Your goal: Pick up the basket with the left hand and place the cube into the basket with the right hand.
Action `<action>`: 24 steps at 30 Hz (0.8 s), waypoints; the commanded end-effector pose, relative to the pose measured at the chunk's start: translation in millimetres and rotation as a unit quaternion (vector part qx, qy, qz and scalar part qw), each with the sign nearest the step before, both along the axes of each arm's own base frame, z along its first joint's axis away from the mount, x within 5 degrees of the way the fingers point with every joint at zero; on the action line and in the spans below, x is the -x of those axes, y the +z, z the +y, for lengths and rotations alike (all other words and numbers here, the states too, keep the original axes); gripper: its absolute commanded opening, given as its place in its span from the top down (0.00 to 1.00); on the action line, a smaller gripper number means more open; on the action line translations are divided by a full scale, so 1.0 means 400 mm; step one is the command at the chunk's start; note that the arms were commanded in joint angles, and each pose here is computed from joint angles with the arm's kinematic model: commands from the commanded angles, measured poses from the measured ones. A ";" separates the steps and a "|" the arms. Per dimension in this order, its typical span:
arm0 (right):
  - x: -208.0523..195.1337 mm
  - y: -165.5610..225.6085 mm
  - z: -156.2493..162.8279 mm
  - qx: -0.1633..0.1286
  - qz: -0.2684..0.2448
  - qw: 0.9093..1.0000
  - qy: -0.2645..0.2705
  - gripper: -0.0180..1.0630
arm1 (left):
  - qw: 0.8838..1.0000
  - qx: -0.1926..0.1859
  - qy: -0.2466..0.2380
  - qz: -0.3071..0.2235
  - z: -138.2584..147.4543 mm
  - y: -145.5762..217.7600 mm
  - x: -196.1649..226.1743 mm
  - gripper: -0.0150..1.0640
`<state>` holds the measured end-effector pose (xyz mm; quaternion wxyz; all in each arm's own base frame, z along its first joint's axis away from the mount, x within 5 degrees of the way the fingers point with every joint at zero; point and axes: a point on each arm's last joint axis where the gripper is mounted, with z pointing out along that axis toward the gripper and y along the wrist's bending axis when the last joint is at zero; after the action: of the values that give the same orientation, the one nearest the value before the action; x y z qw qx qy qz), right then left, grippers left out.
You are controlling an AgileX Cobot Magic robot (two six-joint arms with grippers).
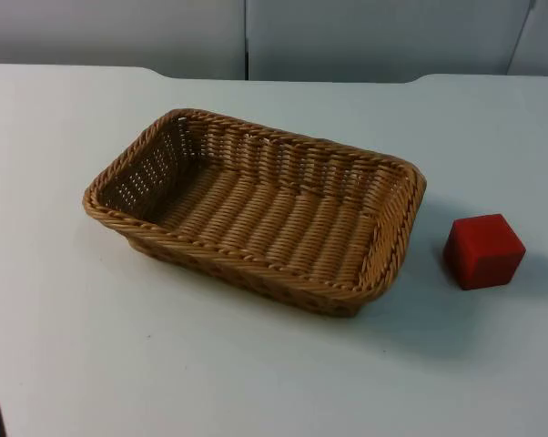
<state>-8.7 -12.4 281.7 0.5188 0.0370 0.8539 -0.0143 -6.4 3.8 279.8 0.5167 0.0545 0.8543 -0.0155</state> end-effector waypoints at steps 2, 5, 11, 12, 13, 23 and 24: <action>-0.001 0.001 -0.001 0.003 -0.005 1.000 0.000 0.98 | 1.000 0.014 -0.006 -0.002 -0.005 -0.001 0.001 0.99; -0.001 0.001 -0.001 0.003 -0.005 1.000 0.000 0.98 | 0.998 0.050 -0.026 -0.010 -0.020 0.010 0.005 0.99; -0.001 0.001 -0.001 0.003 -0.005 1.000 0.000 0.98 | 0.956 0.218 -0.194 0.022 -0.131 0.099 -0.080 0.99; -0.001 0.001 -0.001 0.003 -0.005 1.000 0.000 0.98 | 0.950 0.218 -0.214 0.059 -0.147 0.102 -0.121 0.99; -0.001 0.001 -0.001 0.003 -0.005 1.000 0.000 0.98 | 0.944 0.219 -0.225 0.097 -0.159 0.102 -0.167 0.99; -0.001 0.001 -0.001 0.003 -0.005 1.000 0.000 0.98 | 0.907 0.182 -0.237 0.297 -0.216 0.040 -0.554 0.98; -0.001 0.001 -0.001 0.003 -0.005 1.000 0.000 0.98 | 0.903 0.182 -0.239 0.307 -0.223 0.039 -0.591 0.97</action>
<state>-8.7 -12.4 281.7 0.5188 0.0370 0.8539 -0.0143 208.3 -79.7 297.5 0.2284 0.1477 0.9135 -0.3024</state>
